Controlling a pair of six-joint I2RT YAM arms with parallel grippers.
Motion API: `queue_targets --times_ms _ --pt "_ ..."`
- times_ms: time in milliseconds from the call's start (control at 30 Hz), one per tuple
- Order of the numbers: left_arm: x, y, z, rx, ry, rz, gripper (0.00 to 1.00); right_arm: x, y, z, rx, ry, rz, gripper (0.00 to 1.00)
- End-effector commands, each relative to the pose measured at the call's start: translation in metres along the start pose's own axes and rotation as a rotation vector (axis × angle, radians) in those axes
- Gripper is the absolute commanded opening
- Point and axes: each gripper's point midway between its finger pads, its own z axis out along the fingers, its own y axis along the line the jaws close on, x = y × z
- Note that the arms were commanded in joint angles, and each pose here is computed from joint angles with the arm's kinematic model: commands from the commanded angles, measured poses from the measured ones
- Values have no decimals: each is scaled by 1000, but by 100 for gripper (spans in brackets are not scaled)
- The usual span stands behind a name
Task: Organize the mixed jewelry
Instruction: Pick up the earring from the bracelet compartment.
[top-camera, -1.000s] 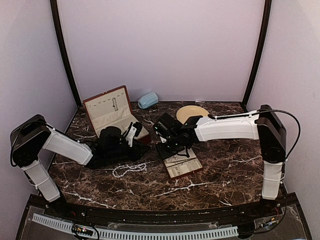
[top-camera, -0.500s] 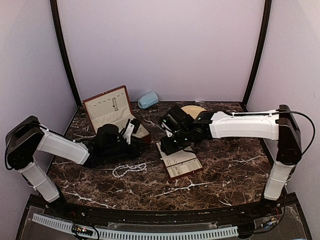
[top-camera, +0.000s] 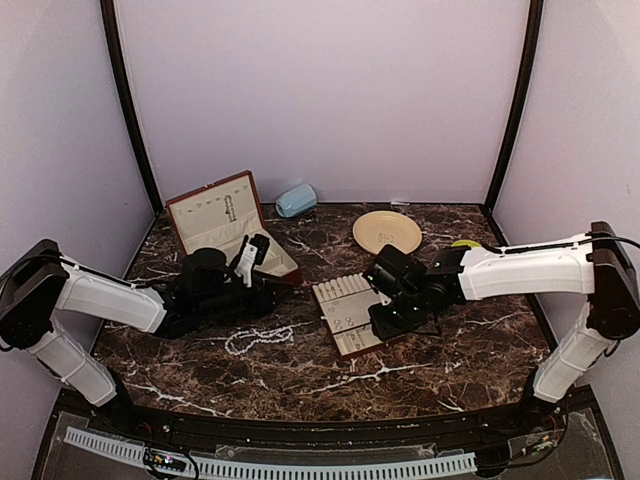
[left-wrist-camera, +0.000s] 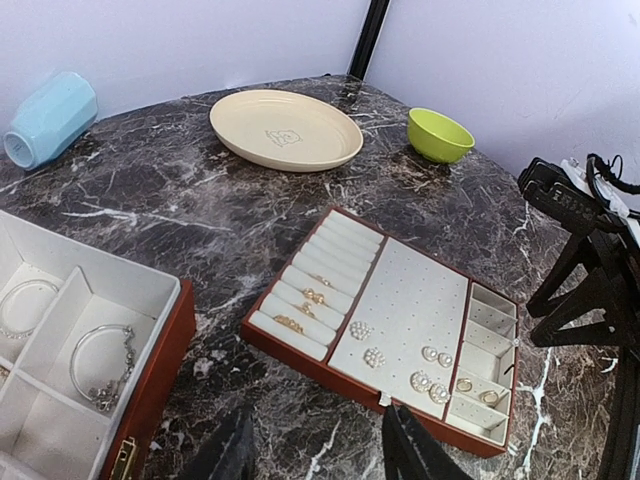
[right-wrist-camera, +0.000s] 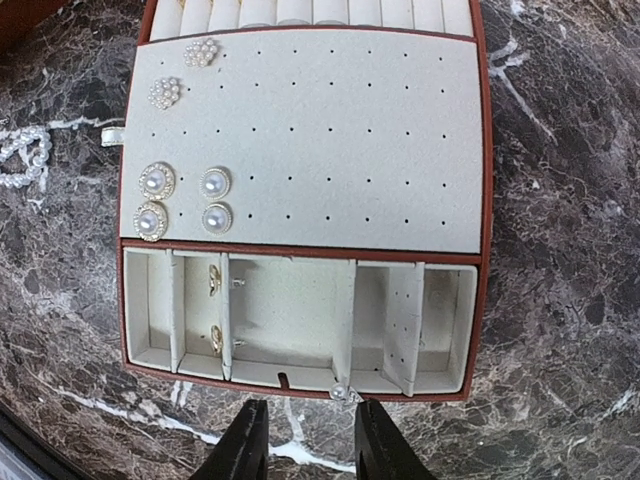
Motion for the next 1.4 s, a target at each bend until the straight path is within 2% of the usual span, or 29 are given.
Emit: queue_targets --times_ms 0,600,900,1367 --pt "3 3 -8 -16 5 -24 47 -2 -1 9 13 -5 16 30" --pt "1 2 -8 -13 -1 -32 46 6 -18 32 131 44 -104 26" --pt "3 3 -8 -17 4 -33 47 8 -18 32 130 47 -113 12" --pt "3 2 -6 -13 6 -27 47 -3 -13 17 107 12 -95 2"
